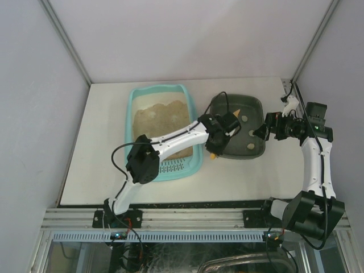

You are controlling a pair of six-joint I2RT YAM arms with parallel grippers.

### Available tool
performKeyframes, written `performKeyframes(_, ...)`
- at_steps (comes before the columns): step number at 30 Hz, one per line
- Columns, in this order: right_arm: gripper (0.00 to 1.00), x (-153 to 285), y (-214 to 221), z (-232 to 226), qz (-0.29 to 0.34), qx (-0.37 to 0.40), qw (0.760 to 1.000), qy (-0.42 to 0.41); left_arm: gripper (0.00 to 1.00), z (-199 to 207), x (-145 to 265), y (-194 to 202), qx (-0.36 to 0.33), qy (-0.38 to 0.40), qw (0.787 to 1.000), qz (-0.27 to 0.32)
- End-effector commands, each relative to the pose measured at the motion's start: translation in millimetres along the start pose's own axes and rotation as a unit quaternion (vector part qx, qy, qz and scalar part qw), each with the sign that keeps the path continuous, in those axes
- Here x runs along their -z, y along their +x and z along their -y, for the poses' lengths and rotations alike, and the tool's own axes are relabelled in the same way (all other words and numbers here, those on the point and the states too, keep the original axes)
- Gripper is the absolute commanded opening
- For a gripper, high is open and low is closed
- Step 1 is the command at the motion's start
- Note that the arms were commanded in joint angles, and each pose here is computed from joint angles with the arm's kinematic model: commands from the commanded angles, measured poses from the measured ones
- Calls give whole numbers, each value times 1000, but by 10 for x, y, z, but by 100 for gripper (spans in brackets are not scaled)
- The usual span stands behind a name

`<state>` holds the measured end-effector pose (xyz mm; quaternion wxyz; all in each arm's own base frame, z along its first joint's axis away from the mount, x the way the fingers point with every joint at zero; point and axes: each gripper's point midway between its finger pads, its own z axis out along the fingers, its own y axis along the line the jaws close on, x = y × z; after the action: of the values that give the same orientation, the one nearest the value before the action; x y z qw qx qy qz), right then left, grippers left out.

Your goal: Clean the litter box

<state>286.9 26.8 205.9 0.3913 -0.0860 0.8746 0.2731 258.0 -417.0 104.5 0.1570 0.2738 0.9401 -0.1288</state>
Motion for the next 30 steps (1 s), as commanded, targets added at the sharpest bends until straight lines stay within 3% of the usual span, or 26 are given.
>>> performKeyframes(1,100,-15,-71,15,13,6,1000,0,0,-309,94,14,-51,-111,993,0)
performKeyframes(9,100,-54,-59,-8,5,14,1000,1,0,-377,257,-113,-59,-144,987,34)
performKeyframes(14,100,-63,-54,-13,4,17,1000,1,0,-425,451,-241,-96,-207,971,74)
performKeyframes(20,100,-122,-11,-28,-13,22,1000,-1,0,-416,437,-217,-164,-275,944,77)
performKeyframes(26,100,-140,-2,-36,-18,28,999,3,0,-333,408,-177,-163,-257,950,73)
performKeyframes(30,100,-88,-30,-22,-9,27,1000,9,0,-315,850,-311,-108,-213,964,114)
